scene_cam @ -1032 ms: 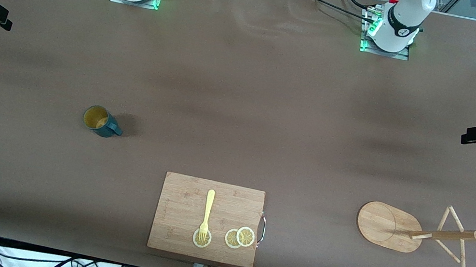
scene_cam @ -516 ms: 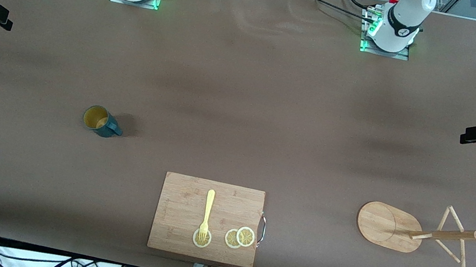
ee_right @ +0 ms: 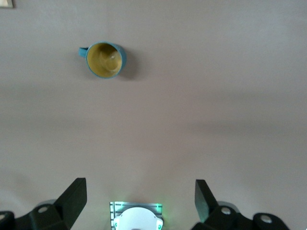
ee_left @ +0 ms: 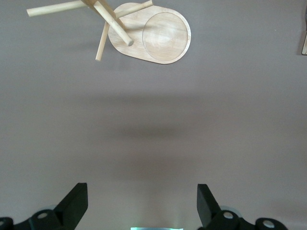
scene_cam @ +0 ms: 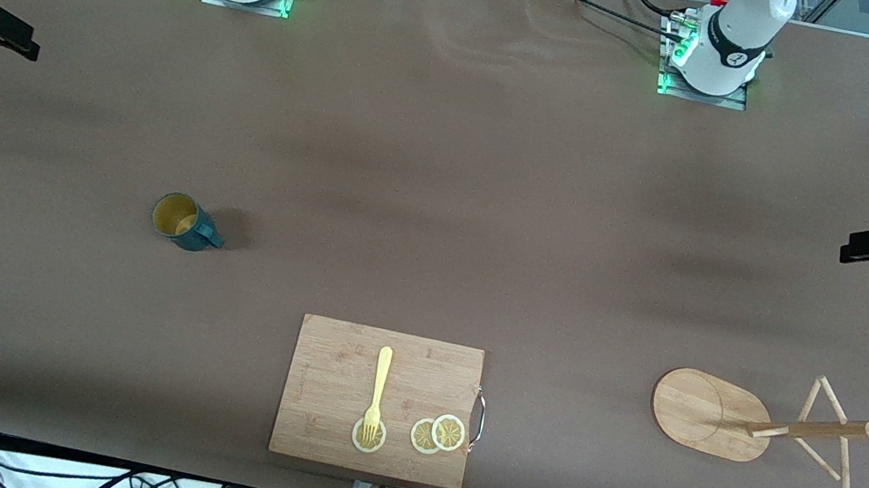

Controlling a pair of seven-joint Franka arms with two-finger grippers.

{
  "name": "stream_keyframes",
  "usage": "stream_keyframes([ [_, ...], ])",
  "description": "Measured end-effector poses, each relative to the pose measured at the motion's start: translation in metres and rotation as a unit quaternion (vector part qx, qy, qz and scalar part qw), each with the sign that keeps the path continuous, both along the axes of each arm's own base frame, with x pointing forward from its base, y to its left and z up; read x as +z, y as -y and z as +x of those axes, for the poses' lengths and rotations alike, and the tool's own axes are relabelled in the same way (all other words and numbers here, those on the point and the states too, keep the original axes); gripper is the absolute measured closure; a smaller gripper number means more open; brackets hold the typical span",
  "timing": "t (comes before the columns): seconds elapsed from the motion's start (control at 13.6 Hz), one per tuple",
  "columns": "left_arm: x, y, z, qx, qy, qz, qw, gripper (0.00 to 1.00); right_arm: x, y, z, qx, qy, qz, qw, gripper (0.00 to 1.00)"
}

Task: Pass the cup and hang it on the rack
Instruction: 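Reach the right gripper toward the teal mug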

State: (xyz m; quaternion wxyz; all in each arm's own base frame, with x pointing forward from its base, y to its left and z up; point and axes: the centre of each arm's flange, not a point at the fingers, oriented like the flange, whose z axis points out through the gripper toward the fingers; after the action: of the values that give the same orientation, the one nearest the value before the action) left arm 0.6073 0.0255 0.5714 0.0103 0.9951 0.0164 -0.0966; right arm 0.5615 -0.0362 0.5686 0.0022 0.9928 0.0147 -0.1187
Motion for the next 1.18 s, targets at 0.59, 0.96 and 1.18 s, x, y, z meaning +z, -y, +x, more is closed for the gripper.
stream_keyframes([
  [0.59,0.0,0.002,0.0,-0.002,0.0,0.0,1.0,0.0,-0.051,-0.02,0.058,0.017,0.049,0.002,0.999,0.0],
  [0.96,0.0,0.002,0.0,-0.002,0.001,0.0,1.0,0.0,-0.072,-0.037,0.092,0.031,0.105,0.002,0.994,0.0],
  [1.18,0.0,0.002,0.0,-0.002,0.001,0.0,1.0,0.0,-0.092,-0.049,0.099,0.043,0.098,0.015,0.994,0.0],
])
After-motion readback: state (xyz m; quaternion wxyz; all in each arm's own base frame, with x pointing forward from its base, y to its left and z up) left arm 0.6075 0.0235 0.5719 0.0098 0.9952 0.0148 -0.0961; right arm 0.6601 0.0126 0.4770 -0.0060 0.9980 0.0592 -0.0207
